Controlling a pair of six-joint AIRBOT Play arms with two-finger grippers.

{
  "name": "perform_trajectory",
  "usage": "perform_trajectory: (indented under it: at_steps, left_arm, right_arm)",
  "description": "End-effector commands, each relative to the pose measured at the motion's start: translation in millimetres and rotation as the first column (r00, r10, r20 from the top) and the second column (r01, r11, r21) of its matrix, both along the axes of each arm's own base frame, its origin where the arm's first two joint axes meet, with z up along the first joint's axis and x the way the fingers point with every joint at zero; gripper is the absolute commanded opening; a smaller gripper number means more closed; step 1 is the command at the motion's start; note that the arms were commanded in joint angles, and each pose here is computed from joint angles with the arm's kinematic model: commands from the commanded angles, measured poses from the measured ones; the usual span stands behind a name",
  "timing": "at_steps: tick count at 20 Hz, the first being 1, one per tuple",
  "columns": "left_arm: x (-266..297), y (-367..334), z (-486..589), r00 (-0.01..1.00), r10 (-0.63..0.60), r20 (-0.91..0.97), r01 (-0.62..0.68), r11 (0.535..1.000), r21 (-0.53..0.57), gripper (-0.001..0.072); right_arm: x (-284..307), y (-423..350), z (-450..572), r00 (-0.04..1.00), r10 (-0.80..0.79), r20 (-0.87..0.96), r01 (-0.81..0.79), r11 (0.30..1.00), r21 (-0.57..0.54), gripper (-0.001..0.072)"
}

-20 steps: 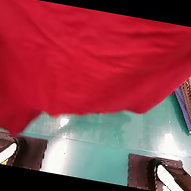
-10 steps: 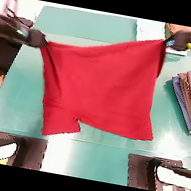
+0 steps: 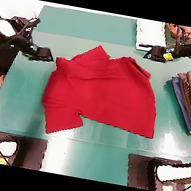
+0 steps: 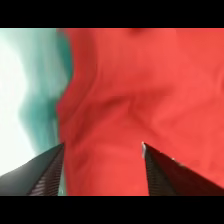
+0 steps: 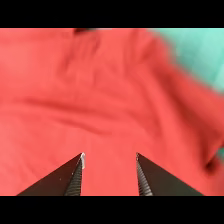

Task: Fold the shirts.

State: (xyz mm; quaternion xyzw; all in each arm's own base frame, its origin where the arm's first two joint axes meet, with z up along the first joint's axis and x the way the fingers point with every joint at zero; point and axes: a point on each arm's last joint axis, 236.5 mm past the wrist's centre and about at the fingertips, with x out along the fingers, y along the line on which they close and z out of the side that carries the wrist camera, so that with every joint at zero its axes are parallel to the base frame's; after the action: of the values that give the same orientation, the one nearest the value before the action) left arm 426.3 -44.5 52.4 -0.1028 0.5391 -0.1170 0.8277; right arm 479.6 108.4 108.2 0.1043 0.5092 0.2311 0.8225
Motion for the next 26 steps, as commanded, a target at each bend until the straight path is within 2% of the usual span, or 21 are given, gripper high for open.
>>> perform_trajectory:
  at_steps: [1,7,13,17,18,19,20,23,26]
  left_arm:
    - [-52,26,-14,0.992,0.029,-0.123,-0.032,0.999,-0.019,0.0565]
    - [-146,15,-108,0.94,0.088,-0.33,-0.116,0.991,-0.064,0.0565]
    - [-148,-3,-132,0.934,0.145,-0.326,-0.199,0.97,-0.138,0.0564]
    - [-149,-40,-133,0.953,0.051,-0.299,-0.103,0.981,-0.164,0.0545]
    - [-150,-45,-131,0.955,0.032,-0.296,-0.084,0.983,-0.165,0.0355]
    - [-146,-45,-126,0.957,0.027,-0.29,-0.079,0.982,-0.169,0.0109]
    - [-142,-45,-119,0.96,0.018,-0.279,-0.067,0.983,-0.168,0.0027]
    - [-120,-47,-78,0.982,-0.01,-0.188,-0.024,0.984,-0.174,0.0027]
    - [-104,-46,-45,0.996,-0.013,-0.089,-0.002,0.986,-0.17,0.0027]
  right_arm:
    - [-44,-13,-4,0.994,0.063,-0.09,-0.064,0.998,-0.017,0.0376]
    - [-106,-11,-26,0.991,0.045,-0.128,-0.047,0.999,-0.013,0.0376]
    - [-119,4,-21,0.992,0.055,-0.112,-0.048,0.997,0.06,0.0376]
    - [-118,8,-15,0.993,0.051,-0.105,-0.041,0.995,0.094,0.0376]
    - [-120,7,-15,0.992,0.052,-0.115,-0.04,0.994,0.104,0.0376]
    - [-122,3,-16,0.991,0.053,-0.126,-0.041,0.994,0.102,0.0376]
    - [-126,-4,-18,0.988,0.05,-0.147,-0.035,0.994,0.104,0.0376]
    - [-153,-39,-43,0.967,-0.035,-0.254,0.063,0.993,0.102,0.0376]
    - [-211,-101,-103,0.892,-0.201,-0.406,0.196,0.979,-0.052,0.0379]
